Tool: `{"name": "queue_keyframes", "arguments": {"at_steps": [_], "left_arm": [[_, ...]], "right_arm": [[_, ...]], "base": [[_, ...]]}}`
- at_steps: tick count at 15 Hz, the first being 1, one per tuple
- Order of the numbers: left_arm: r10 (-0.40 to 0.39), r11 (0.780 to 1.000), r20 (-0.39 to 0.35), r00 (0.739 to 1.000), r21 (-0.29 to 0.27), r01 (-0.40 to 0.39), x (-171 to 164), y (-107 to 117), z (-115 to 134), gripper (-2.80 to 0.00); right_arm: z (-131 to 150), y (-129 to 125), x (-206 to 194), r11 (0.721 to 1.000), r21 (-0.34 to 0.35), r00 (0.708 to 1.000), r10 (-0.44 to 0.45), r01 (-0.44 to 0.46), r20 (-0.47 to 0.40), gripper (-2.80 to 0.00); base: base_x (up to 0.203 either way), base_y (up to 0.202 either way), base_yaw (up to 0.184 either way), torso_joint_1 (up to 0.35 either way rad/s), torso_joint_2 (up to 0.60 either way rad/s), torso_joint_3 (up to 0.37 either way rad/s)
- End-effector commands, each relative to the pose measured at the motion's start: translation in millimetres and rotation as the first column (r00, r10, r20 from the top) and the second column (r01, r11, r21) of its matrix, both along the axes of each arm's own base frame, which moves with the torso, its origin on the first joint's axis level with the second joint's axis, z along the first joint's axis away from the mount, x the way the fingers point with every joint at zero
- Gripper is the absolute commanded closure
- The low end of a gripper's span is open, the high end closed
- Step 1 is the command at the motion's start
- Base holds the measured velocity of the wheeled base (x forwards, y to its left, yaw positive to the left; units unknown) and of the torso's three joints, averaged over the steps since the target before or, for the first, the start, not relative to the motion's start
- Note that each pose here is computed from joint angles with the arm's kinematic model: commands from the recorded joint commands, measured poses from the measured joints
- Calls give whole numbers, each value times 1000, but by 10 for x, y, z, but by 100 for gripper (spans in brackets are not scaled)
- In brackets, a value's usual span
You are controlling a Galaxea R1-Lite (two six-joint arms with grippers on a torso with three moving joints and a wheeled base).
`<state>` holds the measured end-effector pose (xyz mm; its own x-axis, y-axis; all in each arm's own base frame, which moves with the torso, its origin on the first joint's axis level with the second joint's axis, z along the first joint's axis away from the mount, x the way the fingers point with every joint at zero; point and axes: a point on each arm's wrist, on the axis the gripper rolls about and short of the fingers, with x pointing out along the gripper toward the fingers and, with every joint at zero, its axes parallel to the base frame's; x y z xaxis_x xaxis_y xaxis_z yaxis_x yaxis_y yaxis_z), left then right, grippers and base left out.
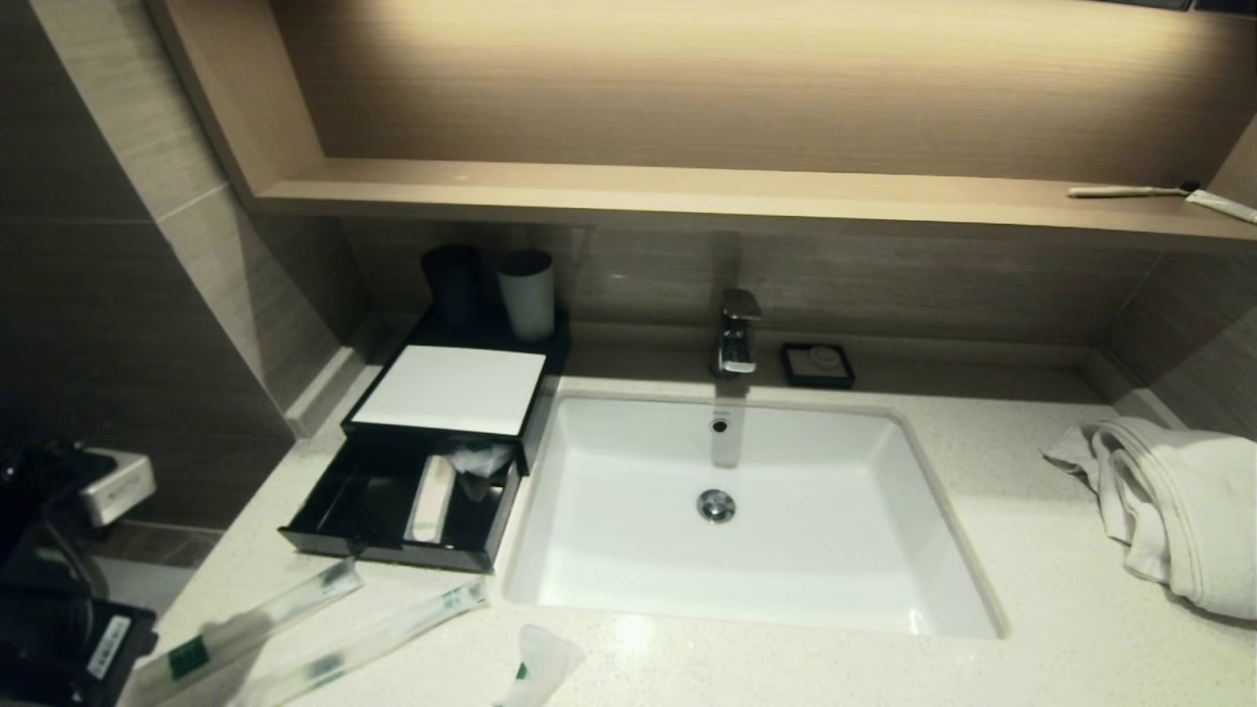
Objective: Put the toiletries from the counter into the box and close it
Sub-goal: Pick up the bathroom toiletry
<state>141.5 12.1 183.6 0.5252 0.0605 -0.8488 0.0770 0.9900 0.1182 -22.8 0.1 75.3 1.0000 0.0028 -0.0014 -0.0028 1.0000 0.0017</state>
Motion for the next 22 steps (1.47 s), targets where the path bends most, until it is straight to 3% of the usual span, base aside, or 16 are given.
{"name": "queue_keyframes", "arguments": {"at_steps": [1, 9, 12, 19, 22], "left_arm": [[26, 1000, -8, 1000, 2, -26, -57, 35, -31, 0], [33, 997, -60, 998, 66, -29, -162, 307, -151, 0], [68, 994, -109, 992, 90, -58, -202, 532, -201, 0], [-94, 980, -203, 975, 153, 126, -260, 626, -339, 0], [-283, 932, -241, 928, 159, 326, -165, 678, -395, 0]], "right_arm": [[0, 0, 0, 1000, 0, 1000, 0, 0, 0, 0], [0, 0, 0, 1000, 0, 1000, 0, 0, 0, 0], [0, 0, 0, 1000, 0, 1000, 0, 0, 0, 0], [0, 0, 0, 1000, 0, 1000, 0, 0, 0, 0], [0, 0, 0, 1000, 0, 1000, 0, 0, 0, 0]], "base": [[0, 0, 0, 0, 0, 0], [0, 0, 0, 0, 0, 0], [0, 0, 0, 0, 0, 0], [0, 0, 0, 0, 0, 0], [0, 0, 0, 0, 0, 0]]}}
